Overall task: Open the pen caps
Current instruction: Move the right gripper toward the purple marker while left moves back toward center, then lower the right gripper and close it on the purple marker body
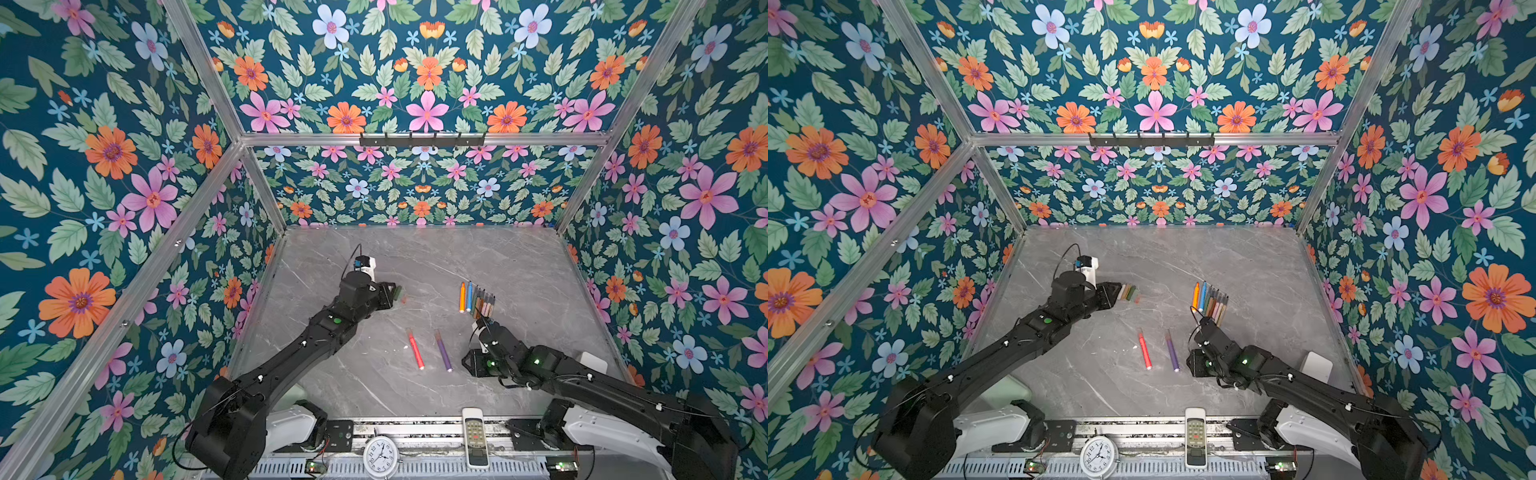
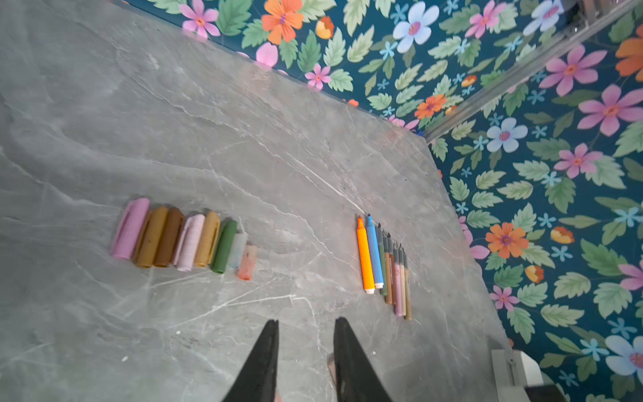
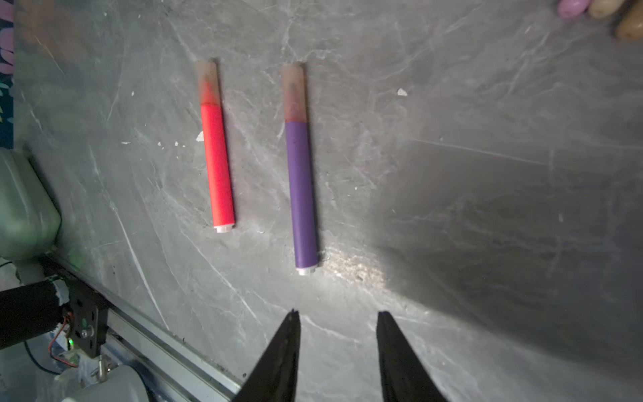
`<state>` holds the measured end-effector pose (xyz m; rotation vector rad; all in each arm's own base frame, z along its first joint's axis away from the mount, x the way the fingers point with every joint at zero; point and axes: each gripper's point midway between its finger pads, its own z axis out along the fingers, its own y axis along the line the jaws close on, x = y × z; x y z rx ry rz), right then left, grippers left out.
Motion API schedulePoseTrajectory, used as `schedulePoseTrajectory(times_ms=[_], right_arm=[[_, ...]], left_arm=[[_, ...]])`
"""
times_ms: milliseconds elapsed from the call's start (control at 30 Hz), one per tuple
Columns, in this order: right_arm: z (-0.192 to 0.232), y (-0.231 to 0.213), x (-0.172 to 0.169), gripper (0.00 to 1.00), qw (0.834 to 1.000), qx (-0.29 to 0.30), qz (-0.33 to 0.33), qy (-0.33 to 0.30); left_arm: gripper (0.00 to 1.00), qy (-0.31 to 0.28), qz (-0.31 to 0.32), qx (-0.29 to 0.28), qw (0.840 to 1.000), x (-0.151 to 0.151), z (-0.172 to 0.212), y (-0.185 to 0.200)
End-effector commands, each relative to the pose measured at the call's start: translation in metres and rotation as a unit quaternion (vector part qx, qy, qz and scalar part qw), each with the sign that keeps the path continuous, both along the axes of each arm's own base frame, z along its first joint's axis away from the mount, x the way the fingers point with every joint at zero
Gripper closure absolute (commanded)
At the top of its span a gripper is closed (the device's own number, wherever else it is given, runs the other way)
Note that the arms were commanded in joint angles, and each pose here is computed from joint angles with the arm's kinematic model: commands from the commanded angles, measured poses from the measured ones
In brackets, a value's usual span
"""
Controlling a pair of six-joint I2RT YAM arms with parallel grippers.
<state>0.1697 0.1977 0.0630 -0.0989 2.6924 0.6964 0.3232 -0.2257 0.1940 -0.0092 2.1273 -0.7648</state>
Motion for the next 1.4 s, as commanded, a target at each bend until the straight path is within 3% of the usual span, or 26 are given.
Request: schedulePoseTrajectory(times_ms=[0, 300, 433, 567, 667, 833, 1067, 1367], right_arm=[[0.006, 0.015, 0.002, 0.62, 0.997, 0.068, 0.031, 0.005], [0.011, 0.010, -0.003, 0.60, 0.996, 0.083, 0.035, -0.013], [0.011, 0.011, 0.003, 0.60, 0.997, 0.076, 0.029, -0.017], [0.009, 0.010, 0.011, 0.60, 0.998, 0.066, 0.012, -0.015], [0.005, 0.015, 0.012, 0.60, 0.998, 0.063, 0.015, -0.001], [-0.003, 0.026, 0.016, 0.60, 0.998, 0.051, 0.029, 0.028], [-0.015, 0.049, 0.015, 0.59, 0.996, -0.028, 0.069, 0.055], [-0.046, 0.049, 0.017, 0.61, 0.983, -0.123, 0.055, 0.123]], left_arm=[[0.70, -0.025, 0.054, 0.042, 0.997, 0.003, 0.001, 0.011], [0.67, -0.046, 0.107, 0.086, 0.989, -0.030, -0.011, 0.053], [0.65, -0.072, 0.089, 0.074, 0.991, -0.029, -0.014, 0.046], [0.77, -0.068, 0.085, 0.133, 0.985, -0.033, -0.055, 0.050], [0.77, -0.092, 0.086, 0.116, 0.985, -0.041, -0.048, 0.056], [0.67, -0.114, 0.103, 0.082, 0.985, -0.050, -0.044, 0.069], [0.66, -0.098, 0.084, 0.101, 0.987, -0.041, -0.050, 0.055], [0.65, -0.106, 0.085, 0.096, 0.986, -0.045, -0.048, 0.059]])
